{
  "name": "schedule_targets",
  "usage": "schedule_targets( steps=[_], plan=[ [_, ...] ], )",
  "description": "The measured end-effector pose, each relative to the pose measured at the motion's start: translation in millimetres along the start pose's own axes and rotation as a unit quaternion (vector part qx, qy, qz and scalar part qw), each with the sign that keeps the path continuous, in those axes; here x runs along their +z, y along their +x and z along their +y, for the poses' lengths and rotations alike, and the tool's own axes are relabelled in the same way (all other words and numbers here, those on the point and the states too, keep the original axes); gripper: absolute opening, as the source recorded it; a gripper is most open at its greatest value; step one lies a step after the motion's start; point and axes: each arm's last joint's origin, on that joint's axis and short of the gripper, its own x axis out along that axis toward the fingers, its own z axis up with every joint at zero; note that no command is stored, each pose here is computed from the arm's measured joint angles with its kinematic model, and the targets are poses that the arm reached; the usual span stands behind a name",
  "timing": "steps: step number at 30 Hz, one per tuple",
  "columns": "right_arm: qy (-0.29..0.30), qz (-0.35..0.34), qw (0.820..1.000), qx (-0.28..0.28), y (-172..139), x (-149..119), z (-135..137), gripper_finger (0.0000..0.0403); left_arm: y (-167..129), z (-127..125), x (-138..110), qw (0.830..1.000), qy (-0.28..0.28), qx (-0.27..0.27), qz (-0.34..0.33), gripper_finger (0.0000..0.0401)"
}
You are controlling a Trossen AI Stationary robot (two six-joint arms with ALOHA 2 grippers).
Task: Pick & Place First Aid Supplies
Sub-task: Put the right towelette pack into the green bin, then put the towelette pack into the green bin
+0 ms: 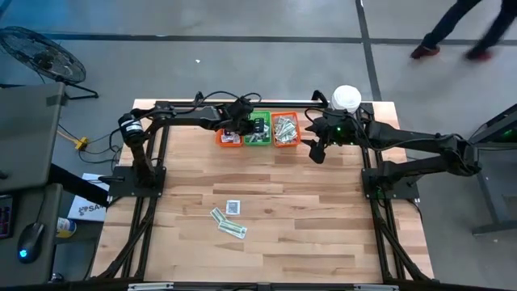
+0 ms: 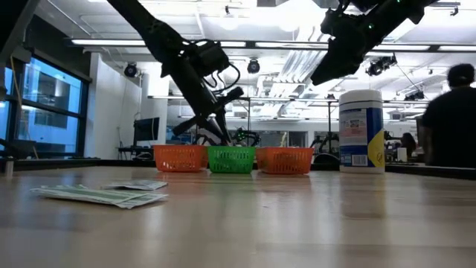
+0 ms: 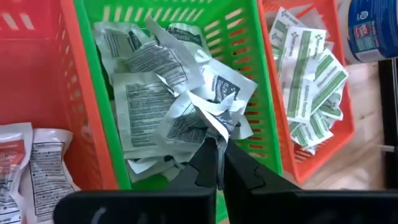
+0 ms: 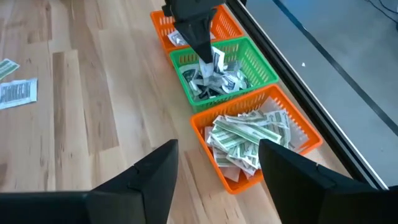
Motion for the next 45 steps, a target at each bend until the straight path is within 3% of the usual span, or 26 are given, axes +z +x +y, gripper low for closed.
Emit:
schedule_targets(
  steps=[6, 15, 19, 31, 45],
  plan=[
    [0.011, 0.007, 1.000, 0.000, 0.0, -1.4, 0.0, 0.0217, 2.5, 1.5, -1.2, 1.000, 0.006, 0.003, 0.008, 0.0045],
    [0.011, 0.028, 1.000, 0.007, -0.2, -5.3, 0.5, 0.0217, -1.2, -4.1, 1.3, 0.999, 0.045, -0.009, 0.016, 0.0214],
    [0.012, 0.030, 0.999, 0.013, -0.2, -5.9, 1.0, 0.0216, -9.6, -14.9, 8.3, 0.997, 0.079, 0.002, 0.015, 0.0264],
    [0.023, 0.031, 0.999, 0.031, -0.3, -5.9, 2.1, 0.0214, -53.5, -49.3, 20.6, 0.978, 0.186, 0.078, 0.051, 0.0275],
    [0.054, 0.035, 0.997, 0.049, -0.3, -6.4, 3.3, 0.0212, -101.0, -79.2, -63.4, 0.949, 0.252, 0.129, 0.138, 0.0276]
  ],
)
